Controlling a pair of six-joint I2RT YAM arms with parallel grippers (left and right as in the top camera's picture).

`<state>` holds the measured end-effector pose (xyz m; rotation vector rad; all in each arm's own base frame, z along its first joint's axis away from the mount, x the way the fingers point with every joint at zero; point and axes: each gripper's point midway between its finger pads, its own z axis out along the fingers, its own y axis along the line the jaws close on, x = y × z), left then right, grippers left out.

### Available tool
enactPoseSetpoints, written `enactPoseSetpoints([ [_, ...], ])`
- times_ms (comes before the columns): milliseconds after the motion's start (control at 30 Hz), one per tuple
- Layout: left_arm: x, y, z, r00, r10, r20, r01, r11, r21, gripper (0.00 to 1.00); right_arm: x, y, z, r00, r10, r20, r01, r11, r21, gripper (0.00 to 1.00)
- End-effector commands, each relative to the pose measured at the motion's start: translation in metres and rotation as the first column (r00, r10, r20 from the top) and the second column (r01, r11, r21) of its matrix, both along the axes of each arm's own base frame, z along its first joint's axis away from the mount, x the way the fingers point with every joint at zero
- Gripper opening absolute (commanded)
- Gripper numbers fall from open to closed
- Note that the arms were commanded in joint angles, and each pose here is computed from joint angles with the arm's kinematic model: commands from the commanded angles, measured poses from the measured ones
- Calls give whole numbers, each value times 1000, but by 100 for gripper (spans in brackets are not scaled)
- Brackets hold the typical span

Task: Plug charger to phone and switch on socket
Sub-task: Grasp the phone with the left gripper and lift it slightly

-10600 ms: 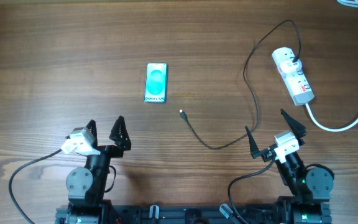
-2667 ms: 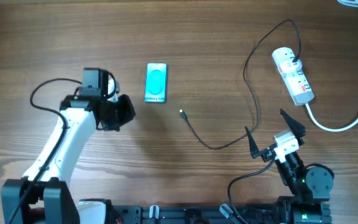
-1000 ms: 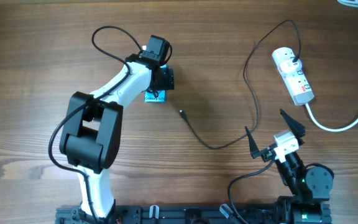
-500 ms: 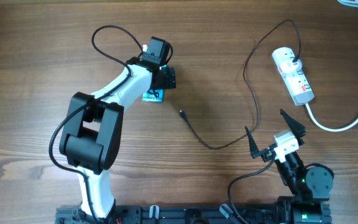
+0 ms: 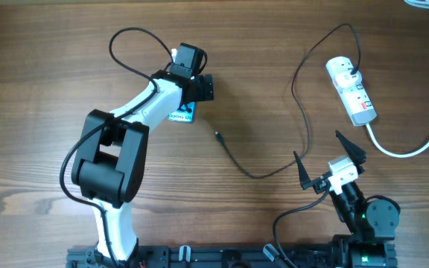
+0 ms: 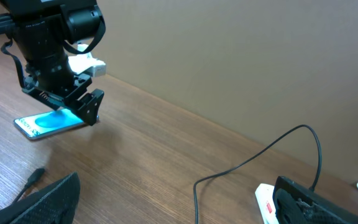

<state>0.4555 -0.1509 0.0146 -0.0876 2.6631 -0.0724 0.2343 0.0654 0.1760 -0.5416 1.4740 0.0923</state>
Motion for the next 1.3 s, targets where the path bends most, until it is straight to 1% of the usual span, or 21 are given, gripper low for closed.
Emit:
enactPoseSetpoints([
  [0, 2, 20, -9, 1000, 29, 2, -29, 998, 59, 100, -1, 2, 1, 1000, 11, 6, -11, 1000, 4, 100],
  [67, 2, 23, -10, 999, 36, -5, -36, 998, 53, 100, -1, 2, 1, 1000, 11, 6, -11, 1000, 4, 100],
  [200, -10, 9, -16, 998, -9, -69, 7, 1000, -23, 100, -1, 2, 1, 1000, 11, 6, -11, 1000, 4, 99],
  [267, -21, 6, -20, 993, -22, -119, 18, 999, -40, 96, -1, 2, 1, 1000, 11, 5, -11, 1000, 4, 100],
  [467, -56, 17, -31, 964, -15, -265, 16, 1000, 3, 88, -1, 2, 1, 1000, 11, 6, -11, 1000, 4, 99],
  [567, -73, 23, -34, 943, -6, -333, 15, 1000, 26, 87, -1, 2, 1, 1000, 11, 6, -11, 1000, 4, 100],
  [600, -75, 24, -35, 941, -5, -338, 16, 999, 29, 90, -1, 2, 1, 1000, 11, 6, -11, 1000, 4, 100],
  [633, -73, 24, -34, 943, -6, -332, 15, 1000, 27, 96, -1, 2, 1, 1000, 11, 6, -11, 1000, 4, 100],
  [667, -69, 22, -34, 949, -8, -317, 15, 1000, 22, 100, -1, 2, 1, 1000, 11, 6, -11, 1000, 4, 100],
  [800, -42, 15, -28, 978, -16, -206, 16, 1000, -5, 99, -1, 2, 1, 1000, 11, 5, -11, 1000, 4, 100],
  [867, -38, 13, -26, 982, -17, -190, 15, 1000, -11, 91, -1, 2, 1, 1000, 11, 6, -11, 1000, 4, 100],
  [900, -41, 12, -27, 979, -20, -201, 17, 1000, -12, 83, -1, 2, 1, 1000, 11, 6, -11, 1000, 4, 100],
  [1000, -59, 11, -31, 964, -28, -264, 31, 999, 9, 70, -1, 2, 1, 1000, 11, 5, -11, 1000, 4, 100],
  [1033, -66, 10, -33, 956, -34, -292, 40, 999, 13, 64, -1, 2, 1, 1000, 11, 6, -11, 1000, 4, 100],
  [1067, -78, 6, -34, 941, -48, -335, 53, 999, 5, 62, -1, 2, 1, 1000, 11, 6, -11, 1000, 4, 100],
  [1100, -88, 4, -35, 928, -57, -369, 63, 998, 4, 63, -1, 2, 1, 1000, 11, 5, -11, 1000, 4, 100],
  [1200, -112, 4, -37, 892, -64, -448, 86, 996, 28, 71, -1, 2, 1, 1000, 11, 6, -11, 1000, 4, 100],
  [1233, -119, 4, -37, 880, -66, -471, 93, 995, 36, 75, -1, 2, 1, 1000, 11, 6, -11, 1000, 4, 100],
  [1267, -125, 4, -36, 870, -64, -489, 98, 994, 43, 82, -1, 2, 1, 1000, 11, 6, -11, 1000, 4, 100],
])
